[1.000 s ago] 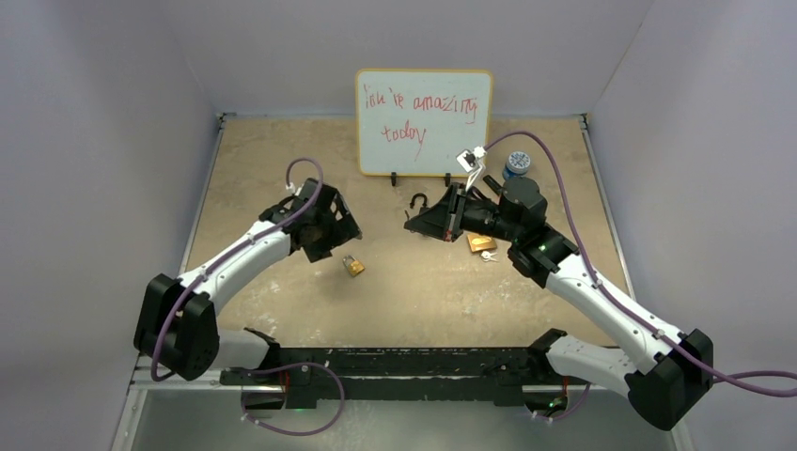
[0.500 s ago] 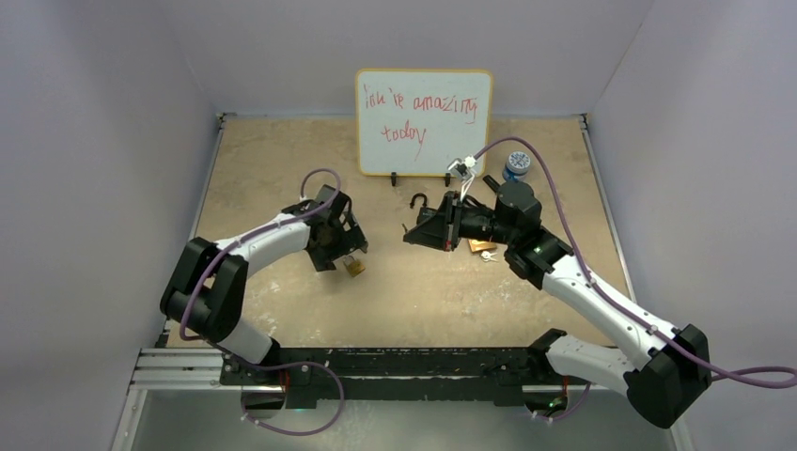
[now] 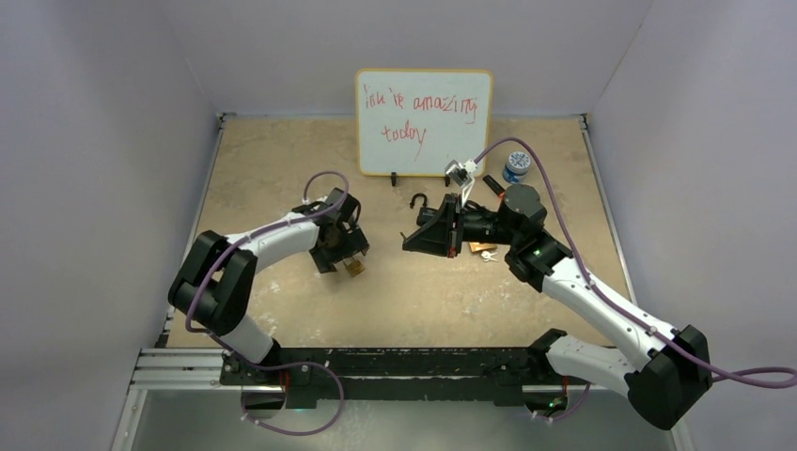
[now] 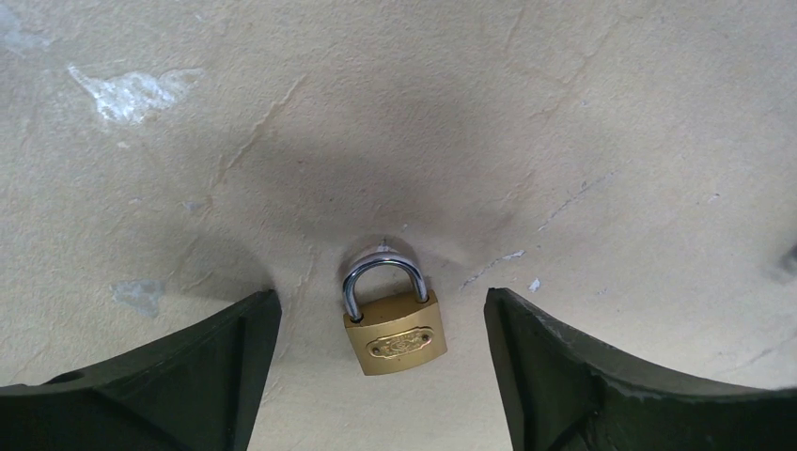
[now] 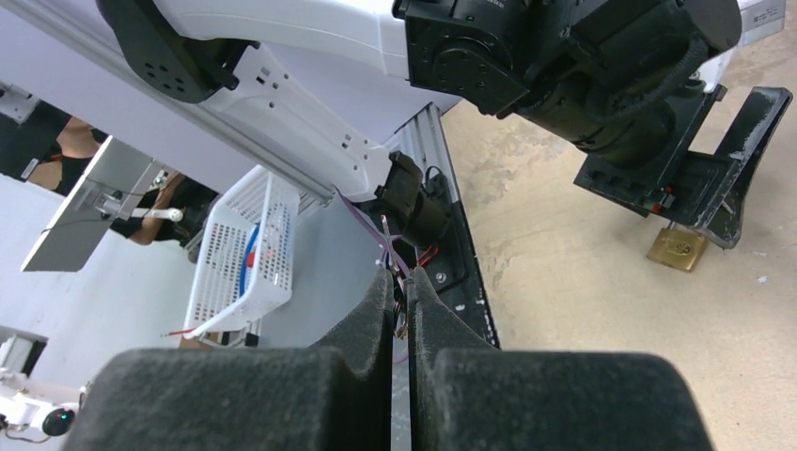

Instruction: Unlock with the key

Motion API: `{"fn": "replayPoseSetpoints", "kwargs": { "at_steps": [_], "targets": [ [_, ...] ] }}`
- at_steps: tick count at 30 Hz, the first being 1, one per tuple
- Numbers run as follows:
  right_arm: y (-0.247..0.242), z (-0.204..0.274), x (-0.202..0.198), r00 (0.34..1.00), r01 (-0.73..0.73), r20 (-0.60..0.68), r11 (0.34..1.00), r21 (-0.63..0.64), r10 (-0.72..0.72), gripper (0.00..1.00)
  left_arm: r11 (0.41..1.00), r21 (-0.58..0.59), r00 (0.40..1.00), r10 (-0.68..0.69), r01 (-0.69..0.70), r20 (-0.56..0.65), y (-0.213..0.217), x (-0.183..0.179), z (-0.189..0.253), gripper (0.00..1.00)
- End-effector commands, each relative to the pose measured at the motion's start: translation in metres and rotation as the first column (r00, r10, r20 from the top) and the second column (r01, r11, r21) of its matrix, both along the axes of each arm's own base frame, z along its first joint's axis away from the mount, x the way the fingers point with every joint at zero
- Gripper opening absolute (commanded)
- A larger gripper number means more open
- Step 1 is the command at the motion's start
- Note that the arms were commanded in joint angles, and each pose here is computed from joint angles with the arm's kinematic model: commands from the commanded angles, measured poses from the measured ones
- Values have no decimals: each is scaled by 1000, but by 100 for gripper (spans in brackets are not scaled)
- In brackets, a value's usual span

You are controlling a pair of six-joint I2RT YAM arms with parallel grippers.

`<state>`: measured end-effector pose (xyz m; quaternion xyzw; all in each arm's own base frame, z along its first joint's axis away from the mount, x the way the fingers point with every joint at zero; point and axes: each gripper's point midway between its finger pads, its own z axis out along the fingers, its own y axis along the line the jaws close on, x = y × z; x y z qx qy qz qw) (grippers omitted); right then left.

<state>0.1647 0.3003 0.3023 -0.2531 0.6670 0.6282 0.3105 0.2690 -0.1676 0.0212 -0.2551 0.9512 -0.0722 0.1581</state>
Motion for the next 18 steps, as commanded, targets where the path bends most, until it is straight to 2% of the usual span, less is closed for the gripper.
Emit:
{"fn": "replayPoseSetpoints", "kwargs": {
  "at_steps": [1,6,15,18],
  "targets": [
    [-2,10,-10,996,-58,67,998,34,55,0,993,83,997,78,-79,23,10,3,1,80],
    [-1,6,-10,996,-67,59,998,20,66,0,991,101,996,80,-83,29,8,6,0,70],
    [-1,0,-7,997,-46,54,999,-3,46,0,997,71,999,30,-27,-39,-11,-2,3,67],
    [-1,-1,-4,998,-31,54,999,-8,32,0,996,92,997,18,-11,-80,-12,-12,3,63]
  ]
}}
